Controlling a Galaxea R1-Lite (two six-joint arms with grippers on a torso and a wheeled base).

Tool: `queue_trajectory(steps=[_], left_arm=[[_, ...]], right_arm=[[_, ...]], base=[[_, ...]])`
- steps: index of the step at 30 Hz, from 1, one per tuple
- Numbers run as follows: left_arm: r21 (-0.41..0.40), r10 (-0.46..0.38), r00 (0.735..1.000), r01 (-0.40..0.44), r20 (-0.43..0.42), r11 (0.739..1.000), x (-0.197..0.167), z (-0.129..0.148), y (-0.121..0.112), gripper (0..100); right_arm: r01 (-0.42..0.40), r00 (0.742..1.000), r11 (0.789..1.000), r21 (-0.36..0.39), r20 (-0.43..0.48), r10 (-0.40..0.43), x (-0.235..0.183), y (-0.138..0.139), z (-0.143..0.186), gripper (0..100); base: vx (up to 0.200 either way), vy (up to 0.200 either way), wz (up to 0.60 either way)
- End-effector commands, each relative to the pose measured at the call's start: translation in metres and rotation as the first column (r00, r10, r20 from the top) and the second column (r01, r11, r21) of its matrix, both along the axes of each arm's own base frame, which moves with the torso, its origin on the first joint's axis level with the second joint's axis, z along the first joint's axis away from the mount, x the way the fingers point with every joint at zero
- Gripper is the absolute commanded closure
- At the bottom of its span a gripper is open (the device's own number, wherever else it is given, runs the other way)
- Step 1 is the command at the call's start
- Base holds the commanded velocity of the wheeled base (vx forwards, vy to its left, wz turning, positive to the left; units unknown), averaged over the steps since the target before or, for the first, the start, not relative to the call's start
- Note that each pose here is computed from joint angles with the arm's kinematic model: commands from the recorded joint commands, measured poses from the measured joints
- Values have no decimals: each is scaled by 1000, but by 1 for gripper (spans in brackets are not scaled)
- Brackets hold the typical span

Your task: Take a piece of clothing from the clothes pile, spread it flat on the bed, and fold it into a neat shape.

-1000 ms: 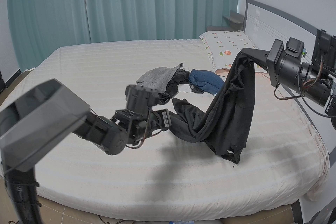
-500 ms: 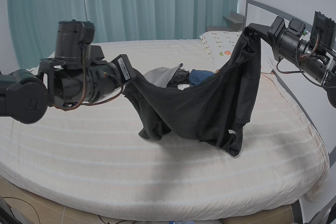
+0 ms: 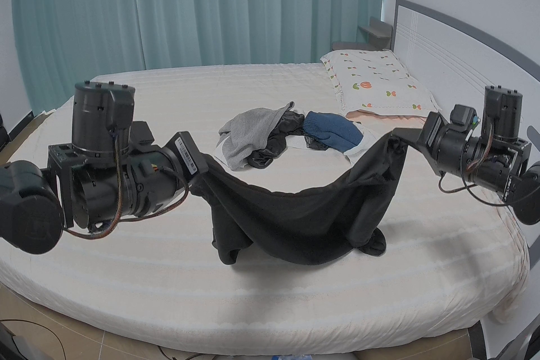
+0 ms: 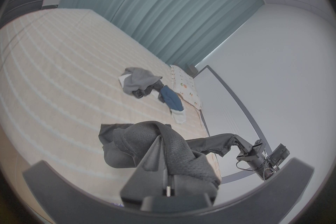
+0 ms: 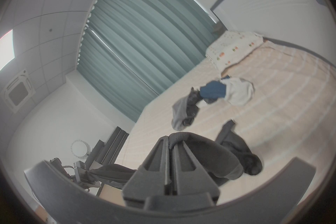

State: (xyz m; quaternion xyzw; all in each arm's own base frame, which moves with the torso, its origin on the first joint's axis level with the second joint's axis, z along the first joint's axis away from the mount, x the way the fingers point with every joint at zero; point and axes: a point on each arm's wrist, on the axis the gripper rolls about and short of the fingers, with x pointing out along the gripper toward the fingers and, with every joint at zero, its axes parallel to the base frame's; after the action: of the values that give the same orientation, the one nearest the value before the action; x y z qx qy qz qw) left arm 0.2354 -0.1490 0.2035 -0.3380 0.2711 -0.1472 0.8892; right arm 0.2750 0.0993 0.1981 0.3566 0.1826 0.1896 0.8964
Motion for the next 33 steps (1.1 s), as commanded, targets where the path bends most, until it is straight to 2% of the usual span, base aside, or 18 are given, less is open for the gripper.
queue_trajectory(steps=[1, 4, 12, 24, 28, 33], left_arm=[[-4, -17, 999, 17, -41, 1000, -8, -15, 2, 100], [-25, -32, 998, 30, -62, 999, -10, -21, 3, 100], [-104, -19, 991, 6, -132, 995, -1, -31, 17, 100], [-83, -15, 989, 2, -150, 997, -7, -39, 18, 100], [-42, 57, 989, -63, -137, 997, -8, -39, 16, 100], [-46, 71, 989, -77, -129, 996, -7, -37, 17, 100]], right_arm=[[12, 997, 998, 56, -82, -7, -7, 0, -14, 100], [21, 996, 997, 69, -91, -15, -7, -1, -19, 100], [-15, 992, 998, 60, -128, 23, -14, 8, -36, 100], [19, 991, 999, 49, -131, -12, -12, 6, -39, 100], [55, 992, 998, 34, -119, -50, -15, 7, -37, 100], [95, 991, 995, 18, -101, -92, -19, 9, -34, 100]], base=[[0, 0, 0], [0, 0, 0], [-200, 0, 0], [-17, 0, 0], [0, 0, 0], [0, 200, 0]])
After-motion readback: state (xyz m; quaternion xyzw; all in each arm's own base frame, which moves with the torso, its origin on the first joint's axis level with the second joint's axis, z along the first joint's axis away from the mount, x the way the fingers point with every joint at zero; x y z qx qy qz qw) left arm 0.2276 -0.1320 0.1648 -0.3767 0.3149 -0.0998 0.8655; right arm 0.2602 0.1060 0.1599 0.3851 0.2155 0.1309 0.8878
